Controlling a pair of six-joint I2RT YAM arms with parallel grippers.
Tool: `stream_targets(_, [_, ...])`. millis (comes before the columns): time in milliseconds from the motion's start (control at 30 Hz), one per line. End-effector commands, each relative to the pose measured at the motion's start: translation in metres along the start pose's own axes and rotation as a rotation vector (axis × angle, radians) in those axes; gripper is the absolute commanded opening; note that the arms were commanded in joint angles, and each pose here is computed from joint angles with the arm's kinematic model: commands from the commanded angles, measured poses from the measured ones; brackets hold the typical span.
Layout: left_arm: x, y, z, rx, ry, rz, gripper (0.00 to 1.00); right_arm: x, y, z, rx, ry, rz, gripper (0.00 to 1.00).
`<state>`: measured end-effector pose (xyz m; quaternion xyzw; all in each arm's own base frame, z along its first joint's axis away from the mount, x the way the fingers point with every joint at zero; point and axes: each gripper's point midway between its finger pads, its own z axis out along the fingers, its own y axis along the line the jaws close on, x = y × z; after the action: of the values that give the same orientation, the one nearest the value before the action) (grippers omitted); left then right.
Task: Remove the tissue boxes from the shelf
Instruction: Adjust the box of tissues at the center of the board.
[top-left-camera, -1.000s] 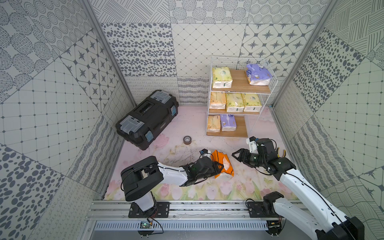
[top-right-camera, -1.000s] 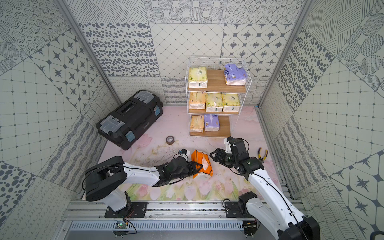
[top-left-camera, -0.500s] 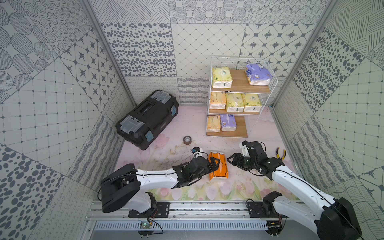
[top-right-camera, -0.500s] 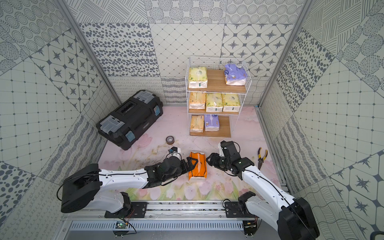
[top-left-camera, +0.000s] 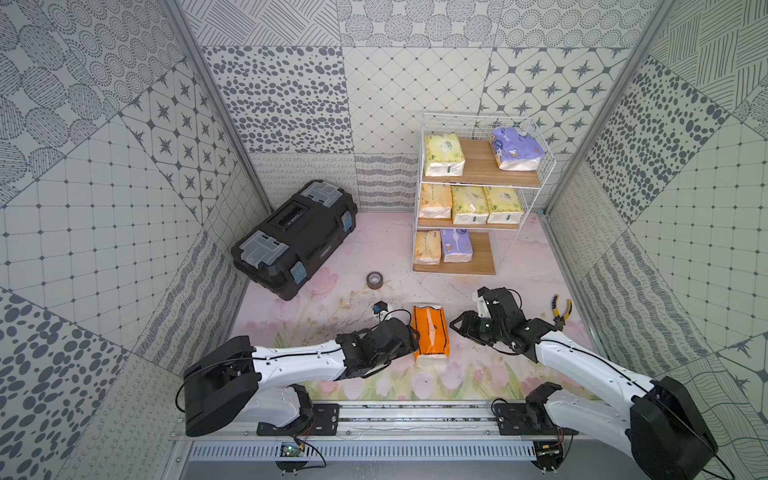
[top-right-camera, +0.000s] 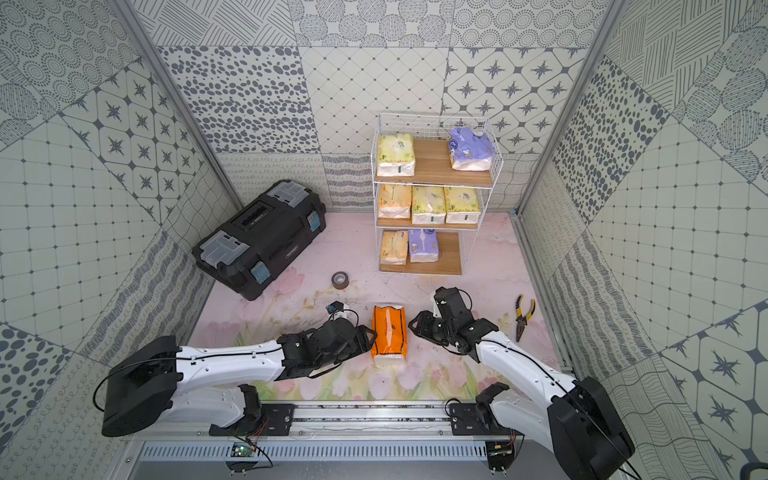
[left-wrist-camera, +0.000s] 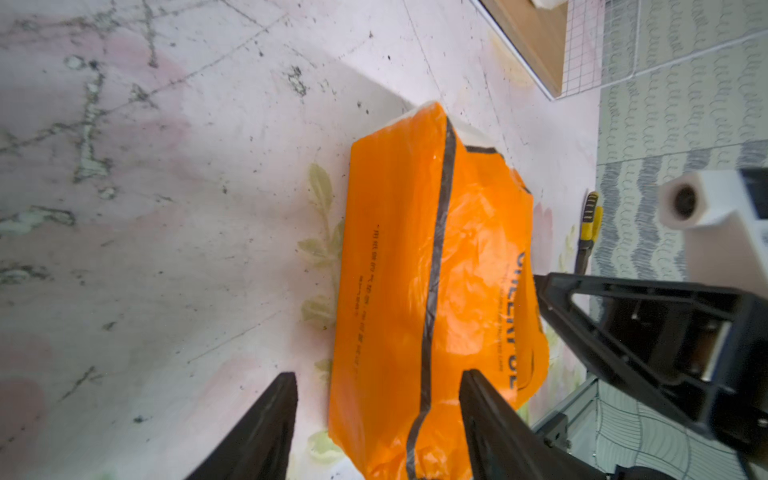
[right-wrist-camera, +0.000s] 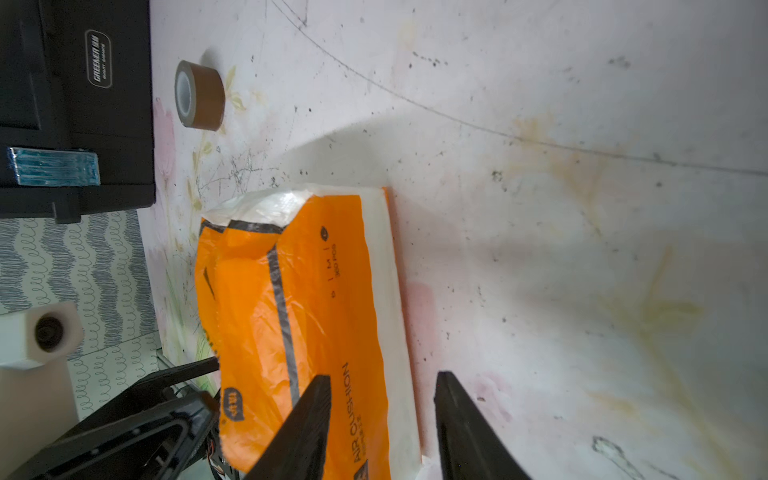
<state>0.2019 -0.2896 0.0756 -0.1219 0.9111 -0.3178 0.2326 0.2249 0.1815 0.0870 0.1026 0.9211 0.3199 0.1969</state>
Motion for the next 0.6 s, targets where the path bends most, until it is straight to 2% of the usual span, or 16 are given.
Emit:
stream_targets(0, [0.016, -0.009, 0.011, 0.02, 0.081, 0.057, 0.54, -0.025, 0.012, -0.021, -0.026, -0.153, -0.018, 0.46])
stream_targets(167, [0.02, -0.013, 0.021, 0.033, 0.098, 0.059, 0.41, -0.044, 0.018, -0.053, -0.01, -0.283, -0.042, 0.5])
stream_targets(367, [0.014, -0.022, 0.019, 0.054, 0.075, 0.072, 0.4, -0.081, 0.064, -0.105, -0.093, -0.458, -0.117, 0.5])
stream_targets(433, [0.007, -0.022, 0.013, 0.057, 0.041, 0.069, 0.45, -0.092, 0.086, -0.125, -0.129, -0.49, -0.166, 0.51])
stream_targets(567, [-0.009, -0.023, -0.008, 0.064, -0.032, 0.063, 0.69, -0.118, 0.136, -0.17, -0.187, -0.573, -0.28, 0.52])
